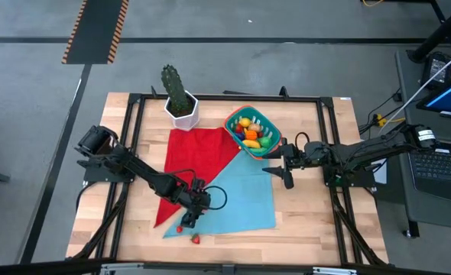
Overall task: Build produce basket
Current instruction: Put the pink peach into the blue basket
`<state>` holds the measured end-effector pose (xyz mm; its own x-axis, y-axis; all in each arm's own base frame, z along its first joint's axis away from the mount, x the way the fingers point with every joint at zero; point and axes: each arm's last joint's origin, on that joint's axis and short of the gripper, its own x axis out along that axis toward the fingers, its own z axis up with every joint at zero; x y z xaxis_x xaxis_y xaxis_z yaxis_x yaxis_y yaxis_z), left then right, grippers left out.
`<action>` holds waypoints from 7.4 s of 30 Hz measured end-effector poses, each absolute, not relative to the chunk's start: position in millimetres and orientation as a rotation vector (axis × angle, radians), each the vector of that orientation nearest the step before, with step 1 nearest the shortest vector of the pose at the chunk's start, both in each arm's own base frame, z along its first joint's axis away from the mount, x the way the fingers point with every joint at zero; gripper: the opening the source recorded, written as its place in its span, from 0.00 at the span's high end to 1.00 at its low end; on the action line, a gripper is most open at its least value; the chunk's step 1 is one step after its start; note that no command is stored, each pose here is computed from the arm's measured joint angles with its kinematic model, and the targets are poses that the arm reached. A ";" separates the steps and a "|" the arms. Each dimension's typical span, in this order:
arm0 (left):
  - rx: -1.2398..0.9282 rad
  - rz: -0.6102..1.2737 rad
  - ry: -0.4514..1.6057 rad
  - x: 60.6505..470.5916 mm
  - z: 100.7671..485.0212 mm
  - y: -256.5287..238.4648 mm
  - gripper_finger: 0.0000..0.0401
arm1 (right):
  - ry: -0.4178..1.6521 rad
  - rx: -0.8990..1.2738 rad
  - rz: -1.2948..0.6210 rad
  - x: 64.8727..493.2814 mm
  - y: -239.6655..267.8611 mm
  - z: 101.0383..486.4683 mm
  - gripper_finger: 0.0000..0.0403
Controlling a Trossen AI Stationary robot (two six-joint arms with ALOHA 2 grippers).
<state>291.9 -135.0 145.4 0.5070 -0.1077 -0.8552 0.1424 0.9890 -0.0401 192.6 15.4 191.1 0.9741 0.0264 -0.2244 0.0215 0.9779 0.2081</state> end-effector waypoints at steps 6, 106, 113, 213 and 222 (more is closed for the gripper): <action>0.034 -0.149 1.028 291.9 145.4 -135.1 0.48 | 0.228 0.210 0.003 192.6 15.4 191.1 0.39; -0.098 -0.042 0.189 165.7 188.6 -45.3 0.88 | 0.221 0.170 0.085 217.7 35.8 165.9 0.39; -0.136 -0.074 0.139 172.3 192.1 -37.8 0.90 | 0.154 -0.067 0.027 238.9 36.4 183.4 0.39; -0.235 -0.310 0.106 245.9 191.9 -10.6 0.79 | 0.360 -0.552 0.135 389.7 64.8 229.6 0.78; -0.235 -0.317 0.082 240.4 201.6 -9.6 0.80 | 0.350 -0.554 0.127 390.1 64.5 231.5 0.81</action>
<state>240.4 -9.6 201.6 0.9472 -0.3178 -0.0426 0.2989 0.9231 -0.2418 390.1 64.5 231.5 0.9330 0.0247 -0.3590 -0.2116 0.8446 -0.4919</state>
